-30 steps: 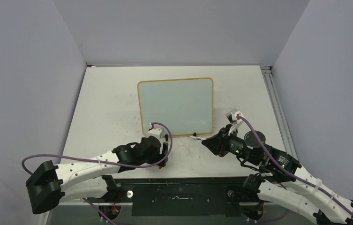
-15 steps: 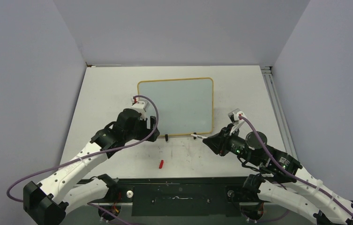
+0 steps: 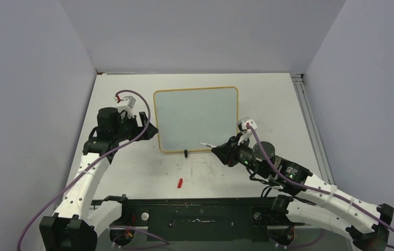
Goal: Write a sentence on the whiteboard
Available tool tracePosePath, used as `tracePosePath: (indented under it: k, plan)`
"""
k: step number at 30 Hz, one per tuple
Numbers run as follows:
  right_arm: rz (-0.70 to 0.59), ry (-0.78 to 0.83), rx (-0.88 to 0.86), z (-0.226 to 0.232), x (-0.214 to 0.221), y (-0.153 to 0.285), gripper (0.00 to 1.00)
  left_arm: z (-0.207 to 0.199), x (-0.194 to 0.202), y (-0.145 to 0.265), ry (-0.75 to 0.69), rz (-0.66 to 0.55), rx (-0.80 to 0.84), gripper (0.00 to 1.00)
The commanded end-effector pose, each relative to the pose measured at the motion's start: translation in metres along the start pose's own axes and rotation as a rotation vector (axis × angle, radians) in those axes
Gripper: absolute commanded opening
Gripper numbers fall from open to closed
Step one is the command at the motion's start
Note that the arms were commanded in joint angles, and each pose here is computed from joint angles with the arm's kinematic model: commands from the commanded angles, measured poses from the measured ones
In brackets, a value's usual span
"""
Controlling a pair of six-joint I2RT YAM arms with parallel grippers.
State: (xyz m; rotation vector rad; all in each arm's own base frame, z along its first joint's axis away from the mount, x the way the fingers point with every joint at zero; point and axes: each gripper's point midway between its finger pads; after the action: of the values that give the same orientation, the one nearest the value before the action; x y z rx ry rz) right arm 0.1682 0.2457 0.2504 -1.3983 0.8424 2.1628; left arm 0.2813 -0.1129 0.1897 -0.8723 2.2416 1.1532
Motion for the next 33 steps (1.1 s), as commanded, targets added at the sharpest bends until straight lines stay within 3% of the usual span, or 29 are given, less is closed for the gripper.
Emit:
tracePosePath:
  k: [1, 10, 21, 33]
  plan:
    - [-0.166, 0.009, -0.011, 0.017, -0.037, -0.021, 0.05, -0.036, -0.04, 0.002, -0.089, -0.083, 0.217, 0.73]
    - [-0.207, 0.067, -0.019, 0.047, -0.045, -0.067, 0.05, -0.008, -0.073, -0.018, -0.009, -0.106, 0.276, 0.71]
    - [-0.235, 0.134, 0.005, 0.06, -0.064, -0.112, 0.05, 0.006, -0.087, -0.037, -0.036, -0.051, 0.325, 0.67]
    - [-0.266, 0.205, 0.066, 0.058, -0.078, -0.147, 0.05, 0.013, -0.081, -0.052, 0.039, -0.037, 0.404, 0.6]
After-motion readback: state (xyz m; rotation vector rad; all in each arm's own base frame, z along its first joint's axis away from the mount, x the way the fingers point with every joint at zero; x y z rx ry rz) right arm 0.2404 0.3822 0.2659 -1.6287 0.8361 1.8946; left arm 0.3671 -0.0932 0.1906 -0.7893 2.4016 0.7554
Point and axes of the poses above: each gripper's point midway between its finger pads, its own y axis back along the fingers, its own z axis along the line the jaws close on, x = y × z, and after that the axes turned 8 degrees about y, right-handed
